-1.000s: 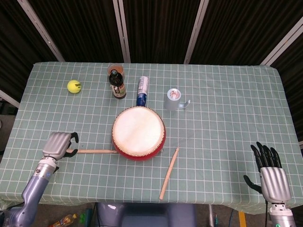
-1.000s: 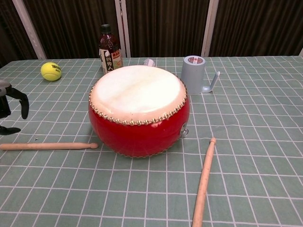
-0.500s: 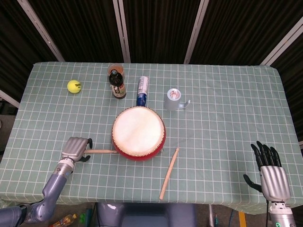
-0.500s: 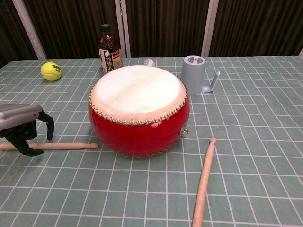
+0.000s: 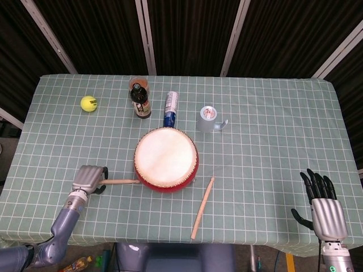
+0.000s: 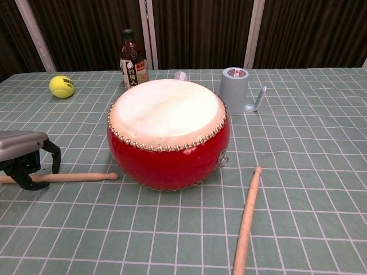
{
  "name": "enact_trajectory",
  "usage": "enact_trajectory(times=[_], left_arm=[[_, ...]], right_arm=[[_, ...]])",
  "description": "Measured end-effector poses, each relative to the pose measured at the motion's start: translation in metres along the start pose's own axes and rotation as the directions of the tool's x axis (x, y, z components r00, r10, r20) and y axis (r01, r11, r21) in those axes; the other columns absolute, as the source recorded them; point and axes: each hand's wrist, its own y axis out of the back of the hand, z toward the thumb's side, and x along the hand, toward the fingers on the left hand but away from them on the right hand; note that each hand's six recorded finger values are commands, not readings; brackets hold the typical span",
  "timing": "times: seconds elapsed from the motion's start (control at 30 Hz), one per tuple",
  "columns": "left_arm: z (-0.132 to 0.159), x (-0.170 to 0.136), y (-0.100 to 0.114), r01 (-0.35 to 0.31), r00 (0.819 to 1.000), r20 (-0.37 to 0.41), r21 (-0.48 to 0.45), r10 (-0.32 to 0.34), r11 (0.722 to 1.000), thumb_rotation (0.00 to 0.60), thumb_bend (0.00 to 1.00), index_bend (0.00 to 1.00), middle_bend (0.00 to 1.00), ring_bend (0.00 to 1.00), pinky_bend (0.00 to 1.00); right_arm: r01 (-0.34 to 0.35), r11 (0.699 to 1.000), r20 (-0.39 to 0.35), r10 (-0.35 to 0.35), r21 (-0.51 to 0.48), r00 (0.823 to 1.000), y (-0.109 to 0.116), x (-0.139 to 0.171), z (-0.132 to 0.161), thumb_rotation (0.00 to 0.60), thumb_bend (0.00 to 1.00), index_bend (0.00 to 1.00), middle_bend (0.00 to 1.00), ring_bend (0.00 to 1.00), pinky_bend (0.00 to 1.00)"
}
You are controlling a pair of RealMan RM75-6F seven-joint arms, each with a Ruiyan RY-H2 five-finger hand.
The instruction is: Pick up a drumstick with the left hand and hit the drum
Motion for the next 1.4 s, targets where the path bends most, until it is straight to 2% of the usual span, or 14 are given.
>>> enact_trajectory(times=[0.33, 0.63, 0.77, 0.87, 0.97, 1.2, 1.4], left_arm=[[-0.004, 0.003, -0.006, 0.010, 1.000, -0.010, 0.000, -0.010, 1.000, 0.600, 0.31, 0.47, 1.00, 1.00, 1.00], [-0.006, 0.005, -0.011, 0.013, 1.000, -0.022, 0.002, -0.013, 1.000, 0.600, 0.34, 0.52, 1.00, 1.00, 1.00], [-0.007, 0.005, -0.014, 0.022, 0.999, -0.027, 0.004, -0.022, 1.000, 0.600, 0.39, 0.56, 1.00, 1.00, 1.00], [-0.008, 0.004, -0.015, 0.024, 0.999, -0.028, 0.005, -0.024, 1.000, 0.600, 0.49, 0.66, 1.00, 1.00, 1.00], [-0.008, 0.004, -0.013, 0.021, 0.999, -0.026, 0.004, -0.021, 1.000, 0.600, 0.53, 0.71, 1.00, 1.00, 1.00], [0.000, -0.005, 0.004, -0.029, 0.999, 0.015, -0.052, 0.029, 0.998, 0.600, 0.53, 0.72, 1.00, 1.00, 1.00], [0.005, -0.024, 0.039, -0.131, 0.987, 0.081, -0.084, 0.138, 0.988, 0.600, 0.53, 0.73, 1.00, 1.00, 1.00]], right_arm=[[-0.001, 1.000, 0.001, 0.001, 0.000, 1.000, -0.001, 0.000, 0.000, 0.600, 0.25, 0.00, 0.00, 0.00, 0.04], [-0.001, 1.000, 0.001, 0.001, -0.002, 1.000, -0.001, 0.000, 0.000, 0.600, 0.25, 0.00, 0.00, 0.00, 0.04], [-0.001, 1.000, 0.001, 0.001, -0.003, 1.000, 0.000, 0.000, 0.000, 0.600, 0.25, 0.00, 0.00, 0.00, 0.04], [-0.003, 1.000, 0.002, 0.003, -0.002, 1.000, 0.000, 0.000, 0.000, 0.600, 0.25, 0.00, 0.00, 0.00, 0.04], [-0.003, 1.000, 0.002, 0.003, -0.003, 1.000, 0.000, 0.000, 0.000, 0.600, 0.25, 0.00, 0.00, 0.00, 0.04], [-0.003, 1.000, 0.003, 0.003, -0.005, 1.000, 0.000, 0.001, 0.000, 0.600, 0.25, 0.00, 0.00, 0.00, 0.04], [-0.003, 1.000, 0.004, 0.003, -0.003, 1.000, 0.000, 0.001, -0.001, 0.600, 0.25, 0.00, 0.00, 0.00, 0.04]])
